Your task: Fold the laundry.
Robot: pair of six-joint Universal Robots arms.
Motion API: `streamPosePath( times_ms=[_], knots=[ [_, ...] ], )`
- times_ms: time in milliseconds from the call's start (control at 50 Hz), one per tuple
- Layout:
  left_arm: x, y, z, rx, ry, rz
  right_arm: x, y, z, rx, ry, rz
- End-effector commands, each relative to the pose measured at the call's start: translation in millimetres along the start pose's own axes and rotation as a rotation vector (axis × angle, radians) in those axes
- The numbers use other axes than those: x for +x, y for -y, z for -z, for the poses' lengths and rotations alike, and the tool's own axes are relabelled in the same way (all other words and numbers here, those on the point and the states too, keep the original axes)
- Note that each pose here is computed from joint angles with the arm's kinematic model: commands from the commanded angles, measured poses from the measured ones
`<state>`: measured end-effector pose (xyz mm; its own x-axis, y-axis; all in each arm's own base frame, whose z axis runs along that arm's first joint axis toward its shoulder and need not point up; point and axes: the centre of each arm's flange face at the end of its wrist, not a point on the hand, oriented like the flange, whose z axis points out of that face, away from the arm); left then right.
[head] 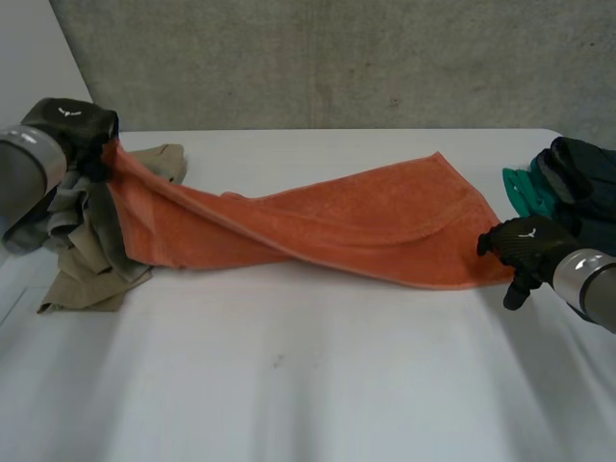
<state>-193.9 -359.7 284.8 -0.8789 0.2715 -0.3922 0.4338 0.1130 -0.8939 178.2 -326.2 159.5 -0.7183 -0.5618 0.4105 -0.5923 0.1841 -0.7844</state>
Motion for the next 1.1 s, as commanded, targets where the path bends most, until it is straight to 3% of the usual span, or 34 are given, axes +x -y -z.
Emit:
streamPosePath(
  times_ms=[20,200,860,960,1100],
  knots=[
    [-4.0,-12.1,-39.5,-0.046,0.090,0.025,2.4,-8.4,-24.6,-0.013,0.020,0.027],
    [-5.5,-26.0,-67.8,-0.073,0.148,0.026,9.9,-9.9,-47.4,0.020,0.019,0.022],
    [-6.2,-18.9,-60.1,-0.060,0.131,0.031,1.7,-9.8,-91.3,0.128,0.024,0.034],
    [-2.3,-15.7,-47.7,-0.071,0.111,0.028,12.6,-5.1,-82.2,0.121,-0.015,0.004],
    [7.4,-14.1,-11.5,-0.120,0.039,0.002,31.5,12.3,-31.8,0.041,-0.023,0.020]
  ],
)
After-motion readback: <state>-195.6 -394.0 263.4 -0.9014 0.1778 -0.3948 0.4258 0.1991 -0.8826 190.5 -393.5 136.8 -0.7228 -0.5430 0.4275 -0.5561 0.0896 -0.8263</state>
